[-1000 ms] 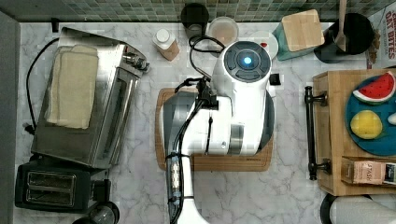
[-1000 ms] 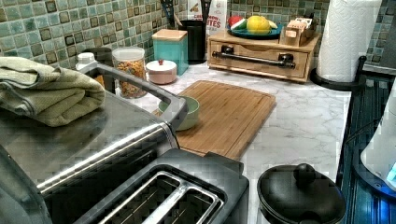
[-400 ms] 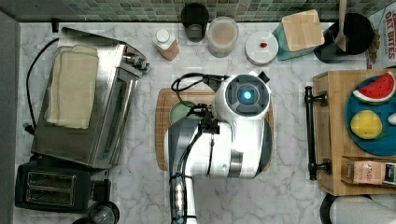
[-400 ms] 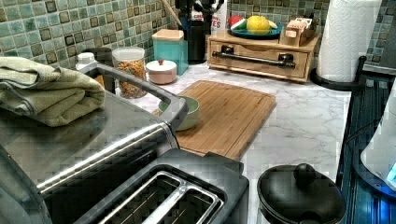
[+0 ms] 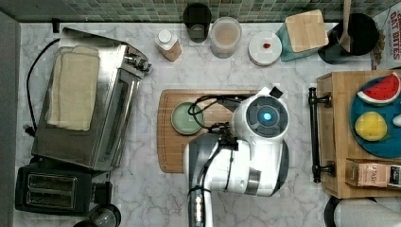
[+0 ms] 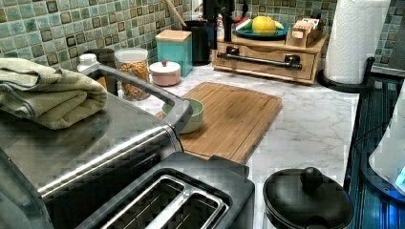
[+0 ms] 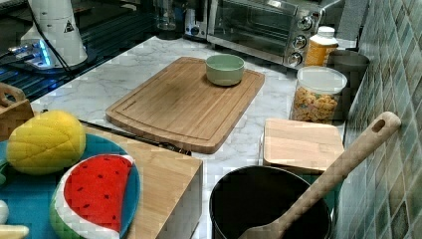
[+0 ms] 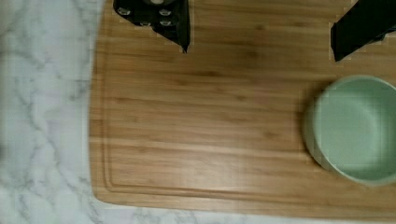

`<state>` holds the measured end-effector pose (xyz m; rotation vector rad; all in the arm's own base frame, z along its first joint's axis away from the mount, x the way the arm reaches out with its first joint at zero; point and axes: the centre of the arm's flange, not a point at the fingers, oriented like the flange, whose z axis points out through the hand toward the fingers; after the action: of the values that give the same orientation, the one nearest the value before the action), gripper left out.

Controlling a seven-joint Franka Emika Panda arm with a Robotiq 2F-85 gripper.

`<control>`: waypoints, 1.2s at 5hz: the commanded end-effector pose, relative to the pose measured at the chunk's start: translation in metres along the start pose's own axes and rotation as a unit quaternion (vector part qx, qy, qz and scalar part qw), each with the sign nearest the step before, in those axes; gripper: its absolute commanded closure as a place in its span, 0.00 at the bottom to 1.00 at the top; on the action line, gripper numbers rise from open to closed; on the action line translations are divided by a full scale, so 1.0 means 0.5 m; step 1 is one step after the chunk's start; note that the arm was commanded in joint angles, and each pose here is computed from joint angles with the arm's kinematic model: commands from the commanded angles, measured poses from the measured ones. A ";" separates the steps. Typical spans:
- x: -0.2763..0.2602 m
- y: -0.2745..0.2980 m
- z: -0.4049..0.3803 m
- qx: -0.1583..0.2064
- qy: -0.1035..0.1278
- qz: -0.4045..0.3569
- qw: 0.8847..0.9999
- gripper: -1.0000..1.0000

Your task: Open the drawer.

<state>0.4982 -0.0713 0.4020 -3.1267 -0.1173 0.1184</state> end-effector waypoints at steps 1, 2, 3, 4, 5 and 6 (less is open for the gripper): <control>-0.032 0.260 -0.014 -0.020 0.044 -0.007 0.999 0.00; -0.029 0.313 -0.002 -0.036 0.042 0.003 0.998 0.00; -0.034 0.357 0.018 -0.058 0.042 0.011 0.997 0.00; -0.041 0.406 0.040 -0.066 0.047 0.000 0.997 0.00; -0.048 0.457 0.052 -0.081 0.058 -0.015 0.995 0.00; -0.061 0.490 0.070 -0.099 0.073 -0.023 0.992 0.00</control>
<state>0.4771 -0.2724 0.3119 -3.2292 -0.1441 0.0465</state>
